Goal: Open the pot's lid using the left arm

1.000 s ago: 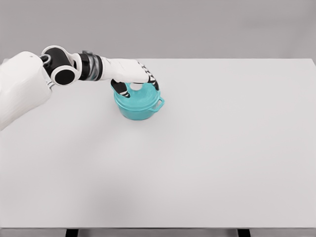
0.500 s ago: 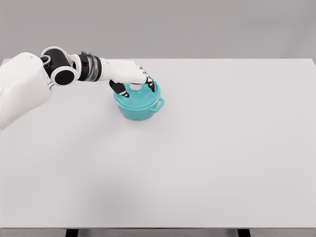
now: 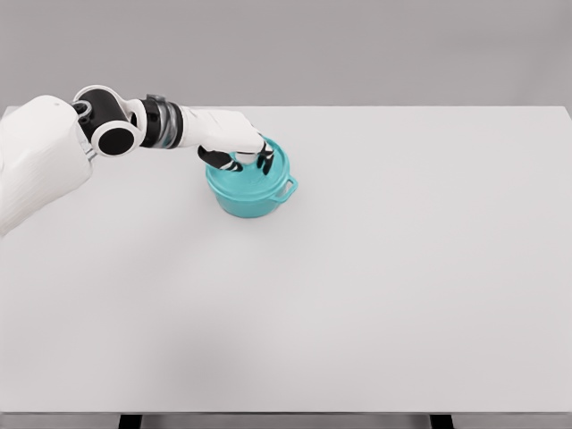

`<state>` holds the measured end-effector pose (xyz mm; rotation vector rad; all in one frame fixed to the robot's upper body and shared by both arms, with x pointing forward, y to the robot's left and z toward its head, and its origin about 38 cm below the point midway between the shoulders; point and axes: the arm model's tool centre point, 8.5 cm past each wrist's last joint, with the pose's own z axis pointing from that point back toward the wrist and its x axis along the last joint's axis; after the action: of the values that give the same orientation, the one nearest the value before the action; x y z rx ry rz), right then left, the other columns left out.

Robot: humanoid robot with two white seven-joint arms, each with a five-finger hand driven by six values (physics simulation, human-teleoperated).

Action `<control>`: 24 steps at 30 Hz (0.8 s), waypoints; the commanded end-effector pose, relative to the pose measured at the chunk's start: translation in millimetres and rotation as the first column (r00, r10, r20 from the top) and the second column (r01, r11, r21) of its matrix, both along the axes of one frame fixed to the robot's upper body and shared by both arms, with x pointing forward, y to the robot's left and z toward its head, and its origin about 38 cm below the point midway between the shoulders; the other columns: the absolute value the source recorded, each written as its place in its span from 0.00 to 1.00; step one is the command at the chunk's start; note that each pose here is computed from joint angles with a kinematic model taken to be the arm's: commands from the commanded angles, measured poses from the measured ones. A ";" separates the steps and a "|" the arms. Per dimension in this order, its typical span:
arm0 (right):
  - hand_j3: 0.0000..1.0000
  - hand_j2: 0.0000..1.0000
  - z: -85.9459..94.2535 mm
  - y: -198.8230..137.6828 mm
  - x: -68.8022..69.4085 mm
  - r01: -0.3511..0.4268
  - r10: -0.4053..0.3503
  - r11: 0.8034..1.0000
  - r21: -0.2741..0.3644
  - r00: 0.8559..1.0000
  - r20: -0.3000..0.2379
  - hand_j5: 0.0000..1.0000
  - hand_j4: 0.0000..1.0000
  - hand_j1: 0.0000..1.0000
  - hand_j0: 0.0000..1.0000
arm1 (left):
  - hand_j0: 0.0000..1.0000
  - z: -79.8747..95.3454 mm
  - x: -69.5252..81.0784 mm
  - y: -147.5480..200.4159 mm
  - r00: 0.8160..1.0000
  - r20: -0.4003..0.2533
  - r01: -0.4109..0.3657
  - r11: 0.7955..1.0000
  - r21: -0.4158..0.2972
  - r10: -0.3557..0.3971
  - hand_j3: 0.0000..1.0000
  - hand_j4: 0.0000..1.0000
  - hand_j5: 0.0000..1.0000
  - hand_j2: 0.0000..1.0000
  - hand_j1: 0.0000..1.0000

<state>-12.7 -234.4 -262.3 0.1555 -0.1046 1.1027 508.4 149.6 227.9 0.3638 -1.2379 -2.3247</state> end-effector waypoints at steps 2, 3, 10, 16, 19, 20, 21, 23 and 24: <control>1.00 1.00 0.0 -0.1 0.0 0.000 0.000 1.000 0.000 1.000 0.000 1.00 1.00 1.00 1.00 | 0.48 -0.6 -0.3 1.0 1.000 -0.002 0.000 1.000 0.001 0.000 0.48 0.48 0.48 0.48 0.48; 1.00 1.00 0.0 -0.1 -0.1 0.000 0.000 1.000 0.001 1.000 -0.001 1.00 1.00 1.00 1.00 | 0.47 -0.6 -0.1 1.8 1.000 -0.002 -0.001 1.000 0.002 0.001 0.47 0.47 0.47 0.47 0.47; 1.00 1.00 0.0 -0.1 -0.1 0.000 0.000 1.000 0.001 1.000 -0.001 1.00 1.00 1.00 1.00 | 0.44 3.6 1.4 19.0 1.000 0.007 -0.023 1.000 0.014 0.023 0.44 0.44 0.44 0.44 0.44; 1.00 1.00 0.0 -0.1 -0.1 0.000 0.000 1.000 0.001 1.000 -0.001 1.00 1.00 1.00 1.00 | 0.42 9.6 2.6 62.3 0.997 0.021 -0.072 0.996 0.050 0.071 0.42 0.42 0.42 0.42 0.42; 1.00 1.00 0.0 -0.1 -0.1 0.000 0.000 1.000 0.001 1.000 -0.001 1.00 1.00 1.00 1.00 | 0.41 12.2 0.9 92.3 0.994 0.027 -0.103 0.992 0.076 0.102 0.41 0.41 0.41 0.41 0.41; 1.00 1.00 0.0 -0.1 0.0 0.000 0.000 1.000 0.000 1.000 0.000 1.00 1.00 1.00 1.00 | 0.41 13.5 0.7 100.3 0.993 0.029 -0.116 0.990 0.082 0.114 0.41 0.41 0.41 0.41 0.41; 1.00 1.00 0.0 -0.1 0.0 0.000 0.000 1.000 0.000 1.000 0.000 1.00 1.00 1.00 1.00 | 0.41 13.8 -0.7 107.2 0.992 0.031 -0.121 0.989 0.089 0.119 0.41 0.41 0.41 0.41 0.41; 1.00 1.00 0.0 -0.1 -0.1 0.000 0.000 1.000 0.001 1.000 -0.001 1.00 1.00 1.00 1.00 | 0.41 12.7 -5.4 125.7 0.992 0.025 -0.122 0.987 0.107 0.120 0.41 0.41 0.41 0.41 0.41; 1.00 1.00 0.0 -0.1 -0.1 0.000 0.000 1.000 0.001 1.000 -0.001 1.00 1.00 1.00 1.00 | 0.41 13.7 -7.2 133.5 0.992 0.025 -0.123 0.986 0.114 0.121 0.41 0.41 0.41 0.41 0.41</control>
<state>-12.7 -234.4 -262.3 0.1559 -0.1044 1.1028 504.3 265.1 237.9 0.4751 -1.0794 -2.2989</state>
